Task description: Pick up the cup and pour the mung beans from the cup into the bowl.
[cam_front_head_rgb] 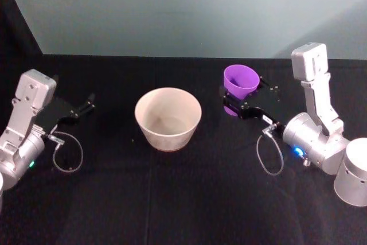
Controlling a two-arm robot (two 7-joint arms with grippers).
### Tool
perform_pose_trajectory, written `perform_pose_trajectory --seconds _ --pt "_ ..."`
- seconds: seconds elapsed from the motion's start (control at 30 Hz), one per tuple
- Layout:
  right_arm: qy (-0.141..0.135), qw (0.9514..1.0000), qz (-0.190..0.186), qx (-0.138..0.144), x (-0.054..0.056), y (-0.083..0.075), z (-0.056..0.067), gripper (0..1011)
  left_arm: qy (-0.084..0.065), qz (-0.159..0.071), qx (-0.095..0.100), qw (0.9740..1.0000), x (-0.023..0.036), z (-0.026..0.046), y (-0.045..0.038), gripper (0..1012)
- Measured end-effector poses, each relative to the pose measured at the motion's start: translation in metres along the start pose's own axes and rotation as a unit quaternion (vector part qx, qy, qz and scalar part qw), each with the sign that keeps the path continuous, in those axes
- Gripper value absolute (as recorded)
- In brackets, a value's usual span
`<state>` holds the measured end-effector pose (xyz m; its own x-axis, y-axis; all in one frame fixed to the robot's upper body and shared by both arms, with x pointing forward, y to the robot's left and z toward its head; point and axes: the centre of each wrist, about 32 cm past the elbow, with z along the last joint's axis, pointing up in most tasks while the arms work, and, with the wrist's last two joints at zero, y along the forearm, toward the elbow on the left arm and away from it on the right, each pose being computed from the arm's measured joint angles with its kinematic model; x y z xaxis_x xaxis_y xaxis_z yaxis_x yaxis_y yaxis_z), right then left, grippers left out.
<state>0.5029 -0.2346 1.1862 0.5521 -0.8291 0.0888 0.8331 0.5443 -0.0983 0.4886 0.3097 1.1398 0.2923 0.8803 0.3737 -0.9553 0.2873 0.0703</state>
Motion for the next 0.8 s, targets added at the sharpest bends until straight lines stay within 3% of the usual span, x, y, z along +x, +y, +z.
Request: perform_pose_trajectory --seconds 0.8 --pt "0.000 1.0000 0.000 0.000 0.0000 0.0000 0.0000 718 0.000 0.000 0.000 1.0000 0.0000 0.0000 0.0000 1000"
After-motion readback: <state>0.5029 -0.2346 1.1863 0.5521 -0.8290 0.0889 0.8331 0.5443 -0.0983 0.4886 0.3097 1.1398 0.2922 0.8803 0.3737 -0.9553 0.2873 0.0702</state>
